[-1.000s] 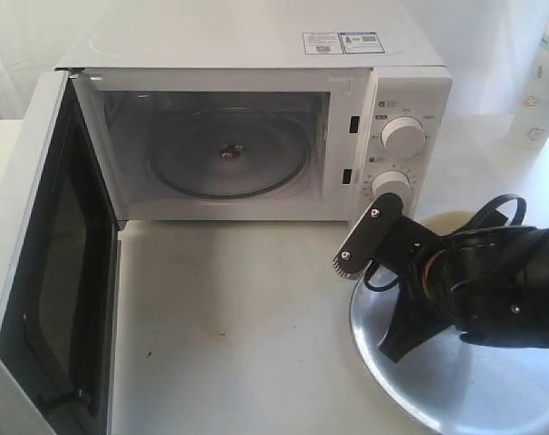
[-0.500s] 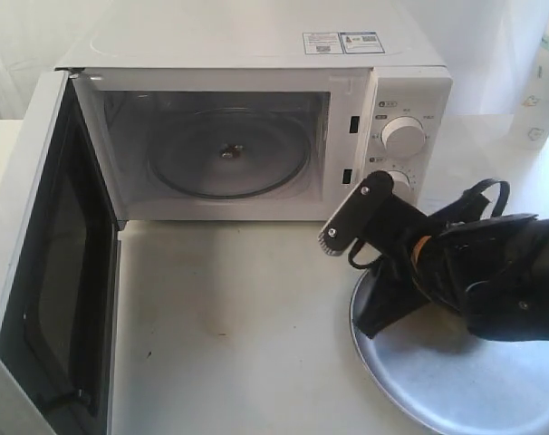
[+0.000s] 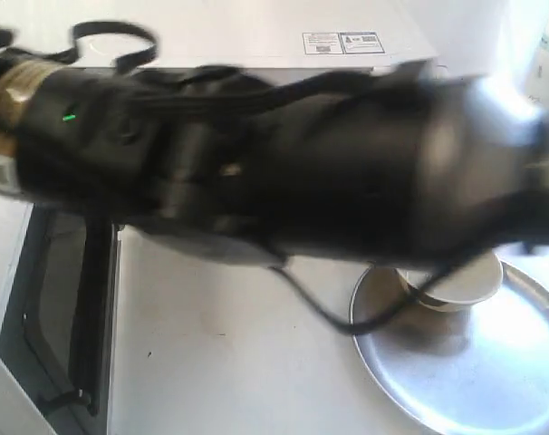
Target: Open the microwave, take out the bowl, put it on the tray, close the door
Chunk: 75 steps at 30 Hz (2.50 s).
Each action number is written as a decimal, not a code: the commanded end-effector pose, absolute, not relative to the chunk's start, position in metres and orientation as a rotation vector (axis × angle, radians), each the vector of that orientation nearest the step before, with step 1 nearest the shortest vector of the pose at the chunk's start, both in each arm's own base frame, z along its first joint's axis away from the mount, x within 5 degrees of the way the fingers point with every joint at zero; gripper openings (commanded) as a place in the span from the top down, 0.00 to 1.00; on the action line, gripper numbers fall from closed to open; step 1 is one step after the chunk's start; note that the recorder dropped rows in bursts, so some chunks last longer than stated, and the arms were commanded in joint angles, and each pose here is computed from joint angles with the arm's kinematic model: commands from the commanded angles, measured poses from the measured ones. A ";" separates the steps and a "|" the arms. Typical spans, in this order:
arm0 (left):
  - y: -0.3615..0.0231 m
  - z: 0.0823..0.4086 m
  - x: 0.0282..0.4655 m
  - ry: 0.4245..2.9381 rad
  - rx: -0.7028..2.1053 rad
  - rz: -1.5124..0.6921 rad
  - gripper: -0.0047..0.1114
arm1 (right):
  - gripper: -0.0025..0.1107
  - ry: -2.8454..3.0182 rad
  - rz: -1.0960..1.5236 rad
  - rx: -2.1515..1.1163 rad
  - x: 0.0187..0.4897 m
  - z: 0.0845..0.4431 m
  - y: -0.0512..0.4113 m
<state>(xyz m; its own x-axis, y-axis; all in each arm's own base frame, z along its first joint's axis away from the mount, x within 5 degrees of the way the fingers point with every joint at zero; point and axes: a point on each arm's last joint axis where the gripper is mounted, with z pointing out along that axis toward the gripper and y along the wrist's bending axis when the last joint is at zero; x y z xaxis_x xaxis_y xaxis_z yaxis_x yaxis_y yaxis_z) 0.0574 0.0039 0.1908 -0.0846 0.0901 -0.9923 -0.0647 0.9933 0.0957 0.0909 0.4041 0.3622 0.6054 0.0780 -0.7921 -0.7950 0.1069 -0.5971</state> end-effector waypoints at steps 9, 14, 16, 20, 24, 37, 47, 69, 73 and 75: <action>0.003 0.192 0.057 1.641 0.019 0.118 0.96 | 0.98 0.426 -0.186 -1.471 0.125 0.312 0.476; 0.003 0.192 0.057 1.641 0.019 0.118 0.96 | 0.98 0.718 -0.460 -1.161 0.154 0.324 0.452; 0.003 0.192 0.057 1.641 0.019 0.118 0.96 | 0.98 0.774 -0.575 -1.002 0.161 0.331 0.438; 0.003 0.192 0.057 1.641 0.019 0.118 0.96 | 0.98 0.827 -0.635 -0.936 0.171 0.333 0.422; 0.003 0.192 0.057 1.641 0.019 0.118 0.96 | 0.98 0.840 -0.672 -0.945 0.178 0.330 0.408; 0.003 0.192 0.057 1.641 0.019 0.118 0.96 | 0.98 1.006 -0.300 -1.350 0.153 0.296 0.400; 0.003 0.192 0.057 1.641 0.019 0.118 0.96 | 0.98 1.127 -0.922 -1.032 0.219 0.265 0.326; 0.003 0.192 0.057 1.641 0.019 0.118 0.96 | 0.98 0.983 -1.030 -0.823 0.306 0.287 0.263; 0.003 0.192 0.057 1.641 0.019 0.118 0.96 | 0.98 1.050 -0.882 -0.729 0.294 0.297 0.265; 0.003 0.192 0.057 1.641 0.019 0.118 0.96 | 0.98 1.107 -0.664 -0.723 0.272 0.312 0.263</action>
